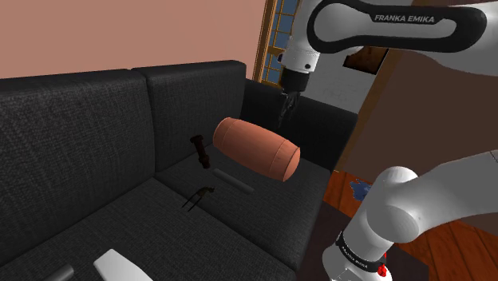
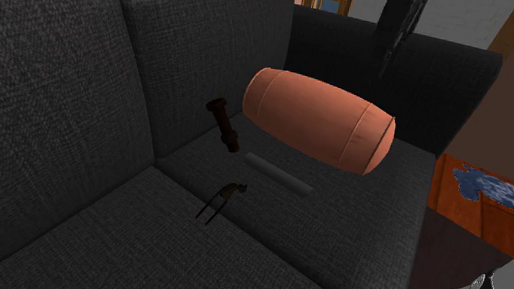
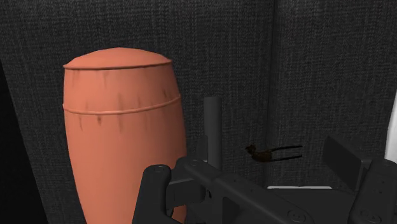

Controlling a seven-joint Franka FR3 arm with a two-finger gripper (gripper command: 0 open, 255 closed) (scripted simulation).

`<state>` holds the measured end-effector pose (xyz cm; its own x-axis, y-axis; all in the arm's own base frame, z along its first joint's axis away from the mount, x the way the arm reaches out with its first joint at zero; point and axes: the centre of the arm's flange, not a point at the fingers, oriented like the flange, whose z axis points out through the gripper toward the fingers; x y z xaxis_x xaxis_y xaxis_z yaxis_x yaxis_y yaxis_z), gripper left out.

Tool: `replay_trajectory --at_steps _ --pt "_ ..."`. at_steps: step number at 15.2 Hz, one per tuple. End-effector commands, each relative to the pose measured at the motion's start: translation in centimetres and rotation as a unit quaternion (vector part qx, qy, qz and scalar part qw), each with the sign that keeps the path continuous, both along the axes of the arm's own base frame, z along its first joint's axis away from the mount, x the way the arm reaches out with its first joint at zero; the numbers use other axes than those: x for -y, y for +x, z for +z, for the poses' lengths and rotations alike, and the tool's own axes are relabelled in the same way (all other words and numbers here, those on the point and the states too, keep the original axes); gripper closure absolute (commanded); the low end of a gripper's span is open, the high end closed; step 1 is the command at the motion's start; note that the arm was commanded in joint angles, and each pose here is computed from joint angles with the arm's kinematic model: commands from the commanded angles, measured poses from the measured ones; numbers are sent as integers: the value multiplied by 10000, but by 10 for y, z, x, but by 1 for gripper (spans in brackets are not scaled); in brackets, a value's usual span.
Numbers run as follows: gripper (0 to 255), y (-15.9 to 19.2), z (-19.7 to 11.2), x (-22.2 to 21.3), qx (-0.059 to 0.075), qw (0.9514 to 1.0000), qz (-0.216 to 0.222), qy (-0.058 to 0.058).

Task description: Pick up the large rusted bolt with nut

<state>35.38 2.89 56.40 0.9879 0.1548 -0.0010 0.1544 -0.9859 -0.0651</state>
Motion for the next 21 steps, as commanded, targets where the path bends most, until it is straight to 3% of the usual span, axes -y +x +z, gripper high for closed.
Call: replay_trajectory --at_steps 1,21 --pt "0 20 -17 -2 84 10000 28 30" --pt "0 223 -153 -27 832 9955 311 317"
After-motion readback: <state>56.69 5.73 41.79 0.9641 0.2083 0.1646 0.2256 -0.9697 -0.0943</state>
